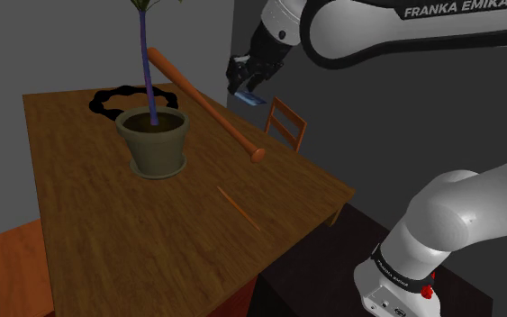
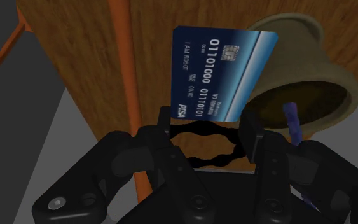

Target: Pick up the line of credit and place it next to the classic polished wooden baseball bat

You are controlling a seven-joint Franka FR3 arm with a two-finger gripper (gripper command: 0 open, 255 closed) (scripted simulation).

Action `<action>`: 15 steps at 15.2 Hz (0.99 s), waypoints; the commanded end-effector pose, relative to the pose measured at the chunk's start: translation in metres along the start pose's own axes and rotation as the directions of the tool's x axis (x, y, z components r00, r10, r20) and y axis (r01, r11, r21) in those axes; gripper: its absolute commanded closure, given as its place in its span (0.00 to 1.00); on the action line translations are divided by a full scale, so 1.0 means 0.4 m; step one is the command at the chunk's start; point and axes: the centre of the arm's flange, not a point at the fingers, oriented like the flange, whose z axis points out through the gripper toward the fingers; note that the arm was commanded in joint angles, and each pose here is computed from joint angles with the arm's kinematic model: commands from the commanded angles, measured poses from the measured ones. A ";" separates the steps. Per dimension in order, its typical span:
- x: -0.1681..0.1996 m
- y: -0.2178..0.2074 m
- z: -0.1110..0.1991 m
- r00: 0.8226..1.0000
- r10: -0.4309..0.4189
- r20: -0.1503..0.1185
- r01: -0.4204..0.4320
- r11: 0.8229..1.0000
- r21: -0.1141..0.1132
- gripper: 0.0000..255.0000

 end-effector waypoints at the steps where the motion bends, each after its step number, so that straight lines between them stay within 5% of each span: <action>1: 0.036 0.056 0.017 1.000 -0.001 -0.001 0.001 1.000 0.000 1.00; 15: 0.216 0.465 0.135 1.000 -0.001 -0.001 0.001 1.000 0.000 1.00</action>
